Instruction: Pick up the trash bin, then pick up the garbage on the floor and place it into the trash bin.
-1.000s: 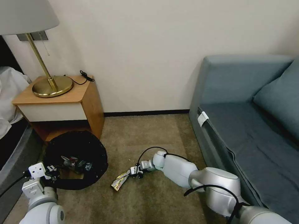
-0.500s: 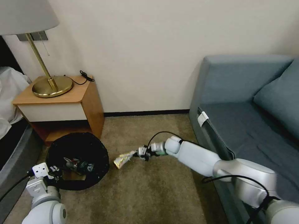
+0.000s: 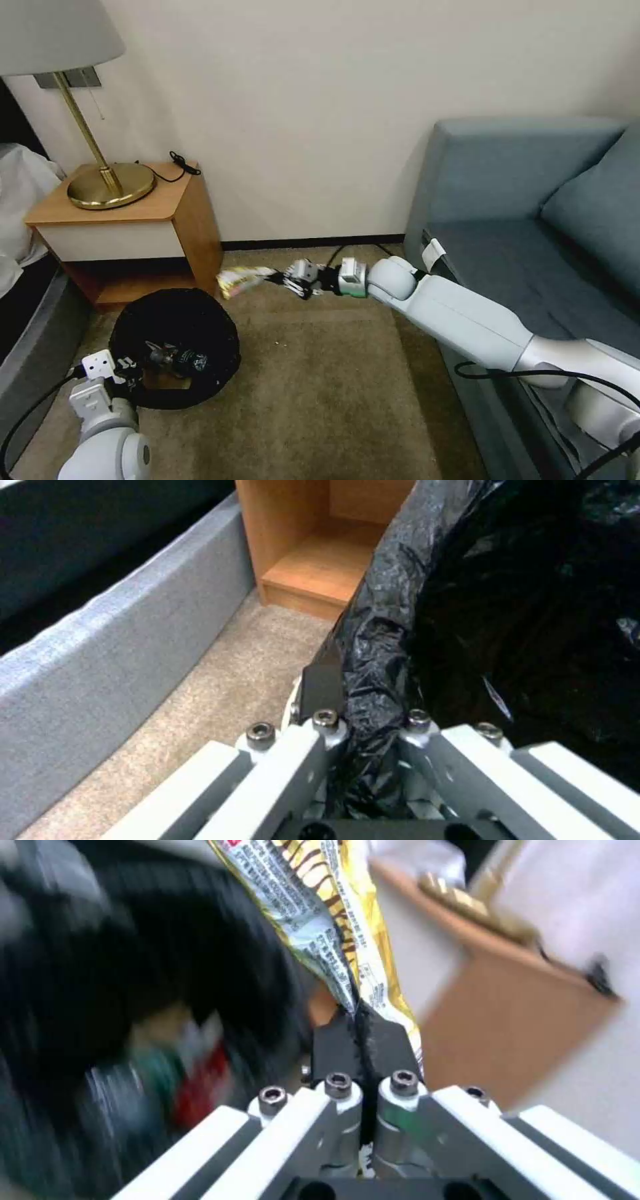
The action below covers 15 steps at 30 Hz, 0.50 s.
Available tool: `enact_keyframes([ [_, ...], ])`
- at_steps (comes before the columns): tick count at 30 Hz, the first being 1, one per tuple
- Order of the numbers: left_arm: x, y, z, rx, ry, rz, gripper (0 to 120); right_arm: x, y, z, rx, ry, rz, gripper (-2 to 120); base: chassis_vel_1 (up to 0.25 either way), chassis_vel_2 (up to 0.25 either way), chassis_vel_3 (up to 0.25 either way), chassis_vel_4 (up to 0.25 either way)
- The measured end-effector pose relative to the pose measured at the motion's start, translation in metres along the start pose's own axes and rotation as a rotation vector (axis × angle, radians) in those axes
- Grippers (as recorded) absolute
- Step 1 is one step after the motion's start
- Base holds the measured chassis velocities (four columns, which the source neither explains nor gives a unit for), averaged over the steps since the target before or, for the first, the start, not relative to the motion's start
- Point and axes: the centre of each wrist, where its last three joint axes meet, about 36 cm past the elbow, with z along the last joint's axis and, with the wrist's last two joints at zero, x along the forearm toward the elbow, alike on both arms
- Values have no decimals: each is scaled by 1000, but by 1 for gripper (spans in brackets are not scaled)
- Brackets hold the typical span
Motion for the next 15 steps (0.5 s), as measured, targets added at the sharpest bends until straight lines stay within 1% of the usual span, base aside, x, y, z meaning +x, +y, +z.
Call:
enact_keyframes([
  [2,0,-1,0,9,7,6,2,-44,36,-15,-99,-83,0,0,0,0,0,0],
  [3,0,0,0,11,10,7,2,-55,46,-19,-132,-103,0,0,0,0,0,0],
  [4,0,0,0,11,10,7,2,-55,46,-19,-132,-103,0,0,0,0,0,0],
  [6,1,0,-1,15,13,9,2,-80,75,-24,-228,-137,9,0,0,0,0,0],
  [7,1,0,-1,17,13,10,2,-93,94,-25,-290,-147,22,0,0,0,0,0],
  [8,1,-1,-2,18,13,10,2,-99,104,-25,-324,-148,25,0,0,0,0,0],
  [9,1,-1,-2,18,13,10,2,-99,104,-25,-324,-148,25,0,0,0,0,0],
  [10,1,-1,-3,21,12,11,2,-108,125,-22,-384,-132,27,0,0,0,0,0],
  [11,1,-1,-3,25,12,12,2,-111,135,-20,-406,-124,23,0,0,0,0,0],
  [12,1,-1,-3,25,12,12,2,-111,135,-20,-406,-124,23,0,0,0,0,0],
  [13,2,-2,-4,33,15,13,2,-115,148,-16,-427,-109,17,0,0,0,0,0],
  [15,3,-2,-6,48,17,19,2,-117,167,-7,-441,-75,15,0,0,0,0,0],
])
